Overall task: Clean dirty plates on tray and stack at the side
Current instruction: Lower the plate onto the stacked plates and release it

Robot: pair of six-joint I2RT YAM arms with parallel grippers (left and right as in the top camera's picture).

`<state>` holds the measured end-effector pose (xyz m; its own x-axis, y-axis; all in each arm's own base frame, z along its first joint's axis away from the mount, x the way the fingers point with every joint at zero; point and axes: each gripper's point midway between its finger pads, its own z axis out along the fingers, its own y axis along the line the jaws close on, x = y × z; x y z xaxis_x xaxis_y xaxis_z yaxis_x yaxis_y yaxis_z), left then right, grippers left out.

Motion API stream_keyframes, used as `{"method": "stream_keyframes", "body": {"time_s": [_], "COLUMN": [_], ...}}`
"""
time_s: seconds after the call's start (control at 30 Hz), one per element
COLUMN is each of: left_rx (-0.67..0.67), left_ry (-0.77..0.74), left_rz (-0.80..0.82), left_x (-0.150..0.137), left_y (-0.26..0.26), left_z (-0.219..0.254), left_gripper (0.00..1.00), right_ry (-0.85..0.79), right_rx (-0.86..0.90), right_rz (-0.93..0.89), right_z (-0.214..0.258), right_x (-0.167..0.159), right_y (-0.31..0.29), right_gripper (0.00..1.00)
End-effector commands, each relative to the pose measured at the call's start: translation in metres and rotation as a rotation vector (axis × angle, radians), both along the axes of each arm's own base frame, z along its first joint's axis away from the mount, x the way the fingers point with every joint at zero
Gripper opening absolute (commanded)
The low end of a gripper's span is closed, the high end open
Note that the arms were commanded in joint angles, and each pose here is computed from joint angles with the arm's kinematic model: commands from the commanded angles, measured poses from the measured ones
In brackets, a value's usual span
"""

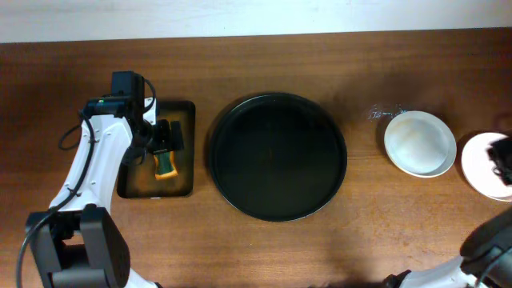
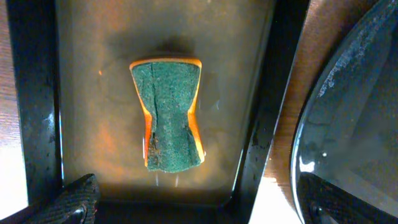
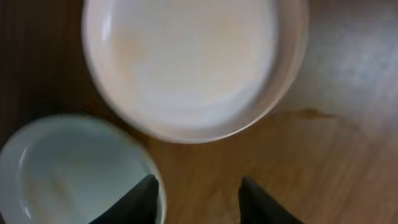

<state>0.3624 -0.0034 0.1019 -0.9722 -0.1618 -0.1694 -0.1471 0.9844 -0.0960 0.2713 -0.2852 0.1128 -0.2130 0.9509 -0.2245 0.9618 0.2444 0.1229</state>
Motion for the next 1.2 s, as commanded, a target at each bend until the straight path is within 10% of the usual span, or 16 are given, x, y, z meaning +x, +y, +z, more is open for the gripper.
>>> {"method": "stream_keyframes", "body": {"time_s": [0.0,0.57,0.7,0.83,1.17], "left_rx": [-0.006,-0.006,-0.007,-0.007,-0.007], "left_ry": [-0.029,-0.026,-0.025,-0.022,-0.014], "left_rz": [-0.02,-0.02,-0.02,-0.019,-0.02], "left_x": [0.003,0.002,0.002,0.001,0.0], "left_y": [-0.004,-0.004,-0.004,-0.004,-0.004], "left_z": [0.009,0.009,0.009,0.009,0.009], "left_gripper": [1.0,1.0,1.0,1.0,1.0], "right_ry": [-0.044,-0.021,-0.023,-0.046,-0.39], "right_rx": [0.052,0.087,0.087,0.108,-0.033], "right_rz": [-0.117,-0.232,-0.232,-0.224,-0.054], "right_z": [-0.008,-0.114,-0.118,-0.118,0.012], "right_x": [-0.02,-0.049,-0.051,-0.046,0.004], "right_y": [-0.02,-0.02,-0.018,-0.015,-0.02], "right_gripper": [0.45,0.49,0.08,0.04,0.04]}}
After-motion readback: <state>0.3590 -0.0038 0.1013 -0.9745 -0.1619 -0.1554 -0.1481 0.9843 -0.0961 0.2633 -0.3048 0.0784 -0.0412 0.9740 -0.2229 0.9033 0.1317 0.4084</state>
